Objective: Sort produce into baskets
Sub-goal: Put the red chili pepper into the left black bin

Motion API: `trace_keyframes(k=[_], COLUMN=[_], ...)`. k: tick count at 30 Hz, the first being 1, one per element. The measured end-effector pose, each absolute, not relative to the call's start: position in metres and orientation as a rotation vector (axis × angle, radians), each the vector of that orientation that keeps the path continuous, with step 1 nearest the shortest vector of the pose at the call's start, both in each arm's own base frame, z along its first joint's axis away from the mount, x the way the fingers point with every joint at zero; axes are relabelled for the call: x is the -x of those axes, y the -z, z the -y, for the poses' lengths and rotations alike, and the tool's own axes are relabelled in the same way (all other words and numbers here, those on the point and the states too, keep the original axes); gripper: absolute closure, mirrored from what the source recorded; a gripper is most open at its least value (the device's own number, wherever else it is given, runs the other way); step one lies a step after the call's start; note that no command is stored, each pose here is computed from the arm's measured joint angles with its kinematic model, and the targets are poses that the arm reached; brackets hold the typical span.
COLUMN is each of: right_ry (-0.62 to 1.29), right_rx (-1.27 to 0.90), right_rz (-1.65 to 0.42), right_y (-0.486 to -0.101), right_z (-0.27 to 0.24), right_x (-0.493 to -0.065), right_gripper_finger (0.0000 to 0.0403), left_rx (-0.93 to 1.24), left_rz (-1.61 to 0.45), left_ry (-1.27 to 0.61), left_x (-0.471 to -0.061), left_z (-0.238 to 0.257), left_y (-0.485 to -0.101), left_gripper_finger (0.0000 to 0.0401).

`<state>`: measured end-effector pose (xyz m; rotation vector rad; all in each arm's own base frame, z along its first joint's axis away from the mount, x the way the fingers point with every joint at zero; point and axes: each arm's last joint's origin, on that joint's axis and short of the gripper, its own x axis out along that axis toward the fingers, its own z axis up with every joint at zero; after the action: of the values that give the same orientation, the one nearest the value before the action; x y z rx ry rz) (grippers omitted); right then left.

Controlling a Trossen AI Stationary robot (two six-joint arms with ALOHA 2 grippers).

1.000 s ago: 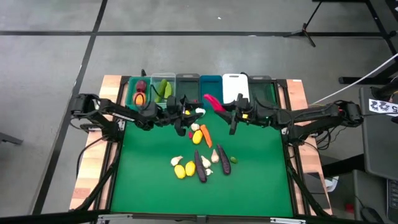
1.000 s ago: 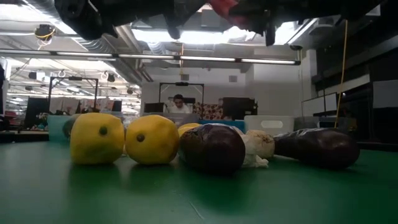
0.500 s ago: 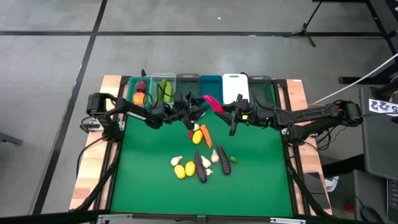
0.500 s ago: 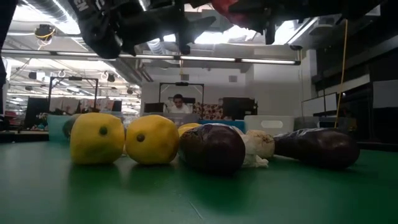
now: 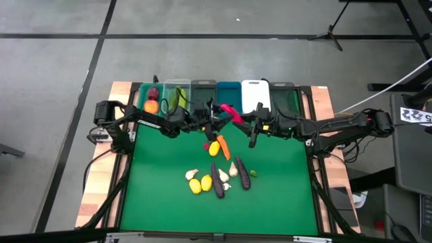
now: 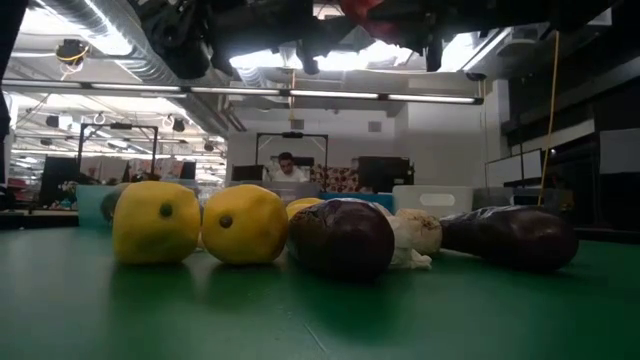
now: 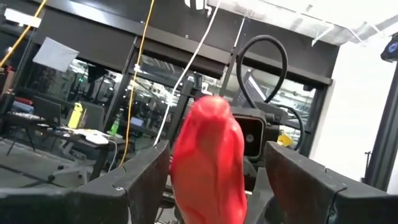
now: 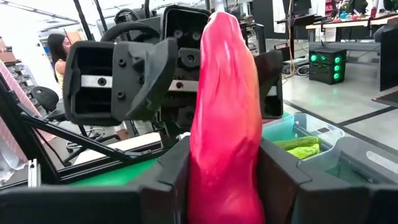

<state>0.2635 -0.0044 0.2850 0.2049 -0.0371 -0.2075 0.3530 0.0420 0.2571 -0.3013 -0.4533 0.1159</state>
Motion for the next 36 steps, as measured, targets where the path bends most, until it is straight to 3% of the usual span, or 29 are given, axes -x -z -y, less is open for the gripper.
trace_keyframes(k=[4, 13, 19, 30, 36], right_ry=[0.198, 0.177, 0.149, 0.153, 0.206], right_rx=[-0.205, -0.207, -0.205, -0.199, -0.233], right_rz=[0.035, 0.032, 0.002, -0.178, -0.331], right_y=[-0.285, -0.285, -0.282, -0.264, -0.249], right_z=[0.004, 0.003, 0.003, 0.002, 0.003], right_x=[-0.263, -0.264, -0.264, -0.262, -0.258], right_gripper_finger=[0.0267, 0.0267, 0.0260, 0.0102, 0.0072], left_rx=[0.298, 0.272, 0.271, 0.262, 0.247], left_rz=[0.461, 0.458, 0.450, 0.440, 0.235], left_ry=[-0.115, -0.121, -0.123, -0.189, -0.458], left_x=[-0.353, -0.353, -0.353, -0.350, -0.343], left_z=[-0.042, -0.042, -0.042, -0.060, -0.091], left_y=[-0.258, -0.258, -0.257, -0.258, -0.248], left_gripper_finger=[0.0164, 0.0286, 0.0301, 0.0301, 0.0298])
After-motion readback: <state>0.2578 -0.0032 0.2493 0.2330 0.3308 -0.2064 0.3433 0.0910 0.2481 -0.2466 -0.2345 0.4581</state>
